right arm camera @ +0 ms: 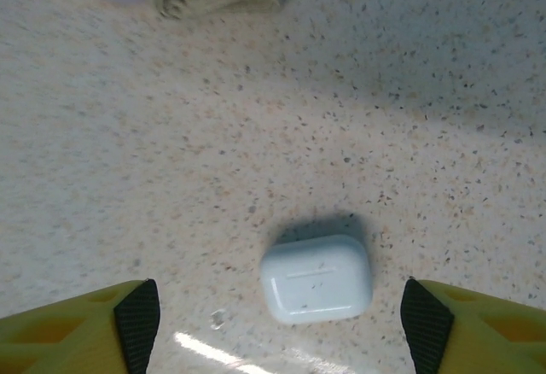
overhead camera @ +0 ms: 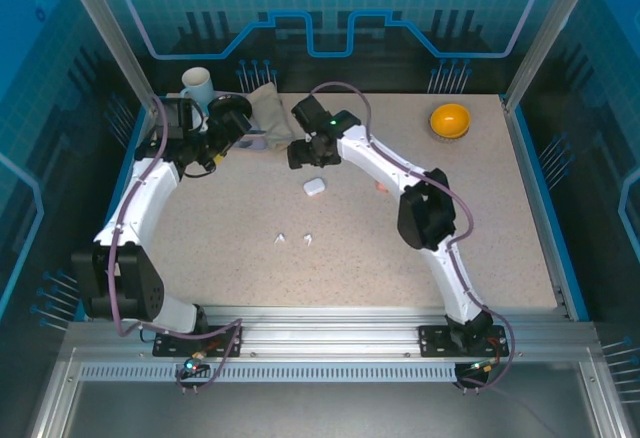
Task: Insert the wireless bluetooth earbuds into the charging case
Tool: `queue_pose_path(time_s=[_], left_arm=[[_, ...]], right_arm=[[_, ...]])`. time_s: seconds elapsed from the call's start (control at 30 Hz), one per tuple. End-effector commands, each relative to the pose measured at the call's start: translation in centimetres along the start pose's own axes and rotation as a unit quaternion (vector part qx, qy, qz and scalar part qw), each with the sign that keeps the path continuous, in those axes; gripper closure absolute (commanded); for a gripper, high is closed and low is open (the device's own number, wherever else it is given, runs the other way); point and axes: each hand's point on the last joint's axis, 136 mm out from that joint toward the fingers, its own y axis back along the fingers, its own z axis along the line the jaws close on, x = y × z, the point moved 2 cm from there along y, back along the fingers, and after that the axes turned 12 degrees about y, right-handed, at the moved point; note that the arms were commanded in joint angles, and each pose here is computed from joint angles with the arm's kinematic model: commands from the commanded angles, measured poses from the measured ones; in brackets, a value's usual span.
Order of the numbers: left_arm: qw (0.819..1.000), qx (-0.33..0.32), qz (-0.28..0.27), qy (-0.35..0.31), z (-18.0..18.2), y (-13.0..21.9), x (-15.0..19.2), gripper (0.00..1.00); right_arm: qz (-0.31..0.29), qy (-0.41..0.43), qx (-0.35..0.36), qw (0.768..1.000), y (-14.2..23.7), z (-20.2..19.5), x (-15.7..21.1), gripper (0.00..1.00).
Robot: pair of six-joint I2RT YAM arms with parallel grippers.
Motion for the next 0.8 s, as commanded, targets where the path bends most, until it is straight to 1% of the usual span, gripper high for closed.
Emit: queue_pose_path(time_s=[0.0,0.1,0.43,0.57,0.77], left_arm=[[1.000,0.010,-0.017,-0.012,-0.3,1.0,-0.1,0.01],[1.000,0.015,-0.025,-0.011,-0.4,1.2,-0.2,0.01],[1.000,0.019,-0.024,-0.007,-0.2,1.3,0.1,0.01],[0.999,0.022,-0.024,0.003,0.1,1.3,0.2,0.01],[0.999,0.043,-0.010,0.012,-0.1,1.2,0.7,0.01]], right_arm=[[0.077,0.031,0.036,0.996,-2.4,-0.7,3.0,0.20],[0.091,0.034,0.045,0.994,-3.6,-0.6,3.4,0.19],[0.113,0.054,0.034,0.991,-6.2,0.9,5.0,0.19],[0.118,0.056,0.038,0.991,-7.0,0.8,5.2,0.20],[0.121,0.062,0.056,0.989,-7.7,0.2,5.2,0.22]])
